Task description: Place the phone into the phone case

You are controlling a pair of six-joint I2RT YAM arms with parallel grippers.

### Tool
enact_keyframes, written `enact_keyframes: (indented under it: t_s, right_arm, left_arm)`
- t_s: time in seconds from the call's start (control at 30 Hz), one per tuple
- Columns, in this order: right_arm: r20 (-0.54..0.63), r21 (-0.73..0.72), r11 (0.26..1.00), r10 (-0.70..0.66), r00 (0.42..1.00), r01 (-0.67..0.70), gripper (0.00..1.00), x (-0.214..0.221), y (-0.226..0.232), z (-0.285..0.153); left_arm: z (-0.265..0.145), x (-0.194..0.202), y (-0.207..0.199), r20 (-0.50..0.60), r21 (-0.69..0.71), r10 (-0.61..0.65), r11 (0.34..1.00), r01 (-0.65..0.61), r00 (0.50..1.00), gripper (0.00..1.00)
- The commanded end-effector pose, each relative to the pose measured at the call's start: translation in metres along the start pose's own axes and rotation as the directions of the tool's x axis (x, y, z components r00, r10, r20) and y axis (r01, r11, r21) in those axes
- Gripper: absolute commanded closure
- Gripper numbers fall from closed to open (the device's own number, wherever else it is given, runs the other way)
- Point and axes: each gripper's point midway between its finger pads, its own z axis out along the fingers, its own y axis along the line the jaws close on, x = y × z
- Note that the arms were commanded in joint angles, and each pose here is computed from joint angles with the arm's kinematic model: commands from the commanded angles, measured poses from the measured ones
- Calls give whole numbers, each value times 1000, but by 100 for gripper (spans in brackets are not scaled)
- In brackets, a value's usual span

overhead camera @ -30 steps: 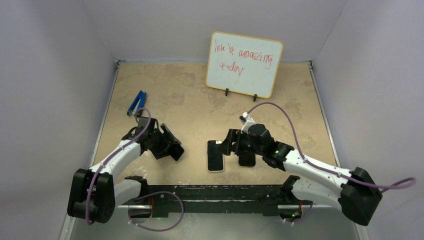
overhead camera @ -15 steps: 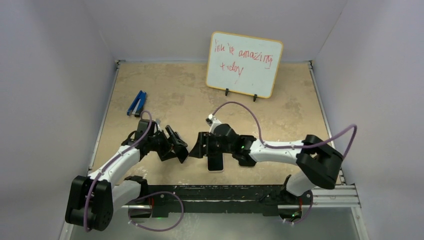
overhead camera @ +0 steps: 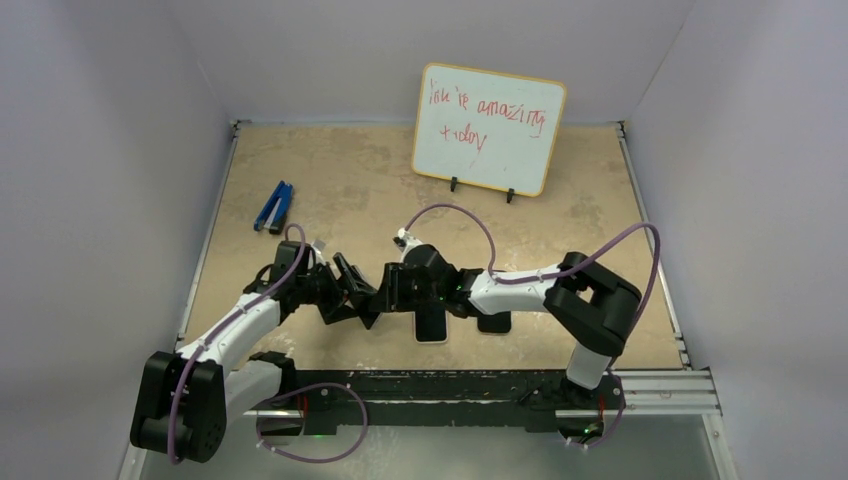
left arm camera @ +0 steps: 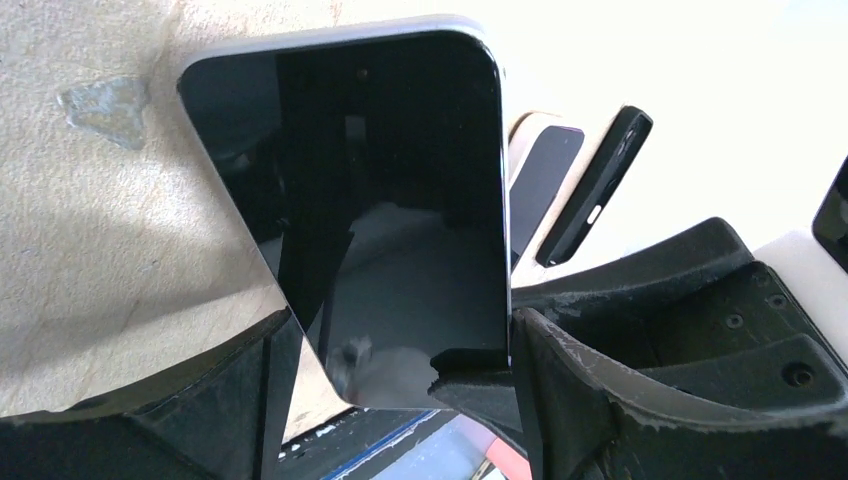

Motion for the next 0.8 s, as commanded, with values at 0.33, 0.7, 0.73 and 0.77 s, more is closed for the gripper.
enact_keyframes:
  t_s: [0.33, 0.7, 0.73, 0.77]
  right_arm:
    - [75, -63, 997, -29, 997, 34, 100, -11, 19, -22]
    - [188, -1, 999, -31, 982, 32, 100, -29, 5, -74]
    - [198, 17, 1000, -28, 980, 25, 100, -30, 2, -80]
    - [206, 30, 999, -24, 978, 18, 100, -31, 0, -86]
  left_arm:
    - [-26, -3, -67, 10, 230, 208, 952, -204, 978, 10]
    - [-54, -11, -117, 112, 348, 326, 872, -345, 939, 5]
    - [-55, -10, -121, 114, 367, 338, 860, -356, 934, 5]
    - [-57, -9, -124, 119, 383, 351, 847, -369, 929, 5]
